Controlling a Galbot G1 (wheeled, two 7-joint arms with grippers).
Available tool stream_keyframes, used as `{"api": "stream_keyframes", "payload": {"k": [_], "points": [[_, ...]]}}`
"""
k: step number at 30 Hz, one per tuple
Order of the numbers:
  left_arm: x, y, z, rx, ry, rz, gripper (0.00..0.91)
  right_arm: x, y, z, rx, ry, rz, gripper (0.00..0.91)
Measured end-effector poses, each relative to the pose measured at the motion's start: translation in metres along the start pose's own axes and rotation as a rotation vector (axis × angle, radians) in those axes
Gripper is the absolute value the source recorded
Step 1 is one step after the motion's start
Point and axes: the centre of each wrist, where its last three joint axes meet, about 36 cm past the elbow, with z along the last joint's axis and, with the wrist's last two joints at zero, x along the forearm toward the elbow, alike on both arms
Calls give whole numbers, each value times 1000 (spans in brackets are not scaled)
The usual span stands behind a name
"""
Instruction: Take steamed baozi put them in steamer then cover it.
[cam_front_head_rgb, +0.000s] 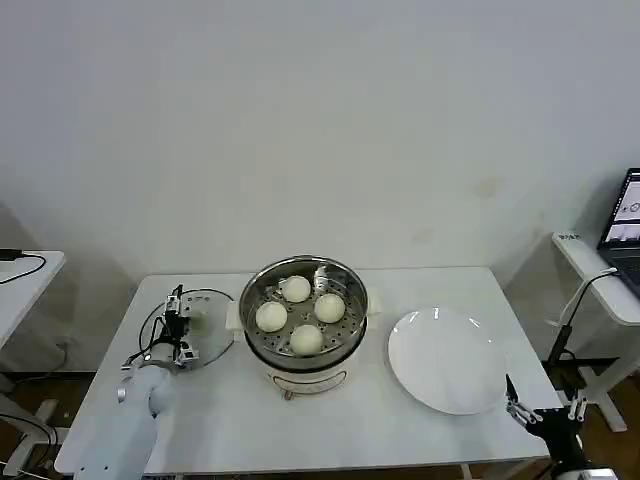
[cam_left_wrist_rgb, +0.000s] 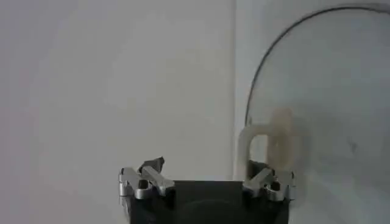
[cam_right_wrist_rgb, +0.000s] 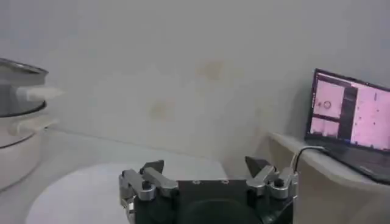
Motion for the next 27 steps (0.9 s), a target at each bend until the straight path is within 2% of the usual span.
{"api": "stream_keyframes", "payload": {"k": [11,20,27], "points": [[2,-10,2,-3,-3,0,0,1,1,0,-3,-3,0,907],[14,-12,-1,-10,9,-58,0,1,1,0,-6,-10,0,907],[36,-5,5,-22,29,-113,0,1,6,-4,-8,-19,-12,907]]}}
